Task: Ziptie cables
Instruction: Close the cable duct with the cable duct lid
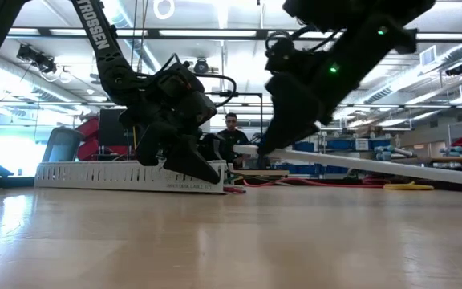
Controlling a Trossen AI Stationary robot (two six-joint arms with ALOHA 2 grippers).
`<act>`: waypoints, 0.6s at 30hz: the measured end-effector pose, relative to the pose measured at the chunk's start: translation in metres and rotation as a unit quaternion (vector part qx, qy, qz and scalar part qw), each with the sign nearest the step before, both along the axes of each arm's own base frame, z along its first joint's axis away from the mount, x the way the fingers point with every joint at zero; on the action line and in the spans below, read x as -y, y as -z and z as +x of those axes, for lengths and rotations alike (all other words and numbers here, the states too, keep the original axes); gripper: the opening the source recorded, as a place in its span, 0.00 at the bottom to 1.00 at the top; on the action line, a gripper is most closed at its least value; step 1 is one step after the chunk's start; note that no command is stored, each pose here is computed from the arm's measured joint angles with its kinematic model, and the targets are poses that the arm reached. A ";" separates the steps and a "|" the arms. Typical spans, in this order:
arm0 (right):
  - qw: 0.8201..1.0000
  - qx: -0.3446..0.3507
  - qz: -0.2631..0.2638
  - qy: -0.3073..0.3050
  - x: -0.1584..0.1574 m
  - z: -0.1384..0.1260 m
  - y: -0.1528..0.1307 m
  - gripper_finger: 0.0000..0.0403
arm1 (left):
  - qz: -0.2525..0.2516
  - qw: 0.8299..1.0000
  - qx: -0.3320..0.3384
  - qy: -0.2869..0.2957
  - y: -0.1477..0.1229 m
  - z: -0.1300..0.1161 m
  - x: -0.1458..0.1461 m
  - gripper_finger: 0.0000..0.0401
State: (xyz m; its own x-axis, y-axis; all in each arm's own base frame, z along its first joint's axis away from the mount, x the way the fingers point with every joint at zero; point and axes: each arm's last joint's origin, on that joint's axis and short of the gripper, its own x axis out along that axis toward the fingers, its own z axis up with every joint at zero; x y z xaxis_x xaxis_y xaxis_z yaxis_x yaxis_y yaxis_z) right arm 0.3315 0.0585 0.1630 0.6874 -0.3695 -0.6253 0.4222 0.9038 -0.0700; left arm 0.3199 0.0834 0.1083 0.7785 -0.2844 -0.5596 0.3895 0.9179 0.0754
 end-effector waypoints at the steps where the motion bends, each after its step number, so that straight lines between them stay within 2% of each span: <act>1: 1.000 0.005 0.003 -0.010 0.004 0.002 -0.001 0.56 | 0.000 1.000 0.000 0.000 0.000 0.000 0.000 0.56; 13: 0.995 0.016 0.064 -0.072 0.041 0.013 -0.005 0.56 | 0.014 1.000 0.011 -0.012 -0.002 0.002 -0.001 0.56; 18: 0.996 0.011 0.048 -0.080 0.050 0.014 -0.005 0.56 | 0.020 0.999 0.029 -0.013 -0.004 0.004 -0.002 0.56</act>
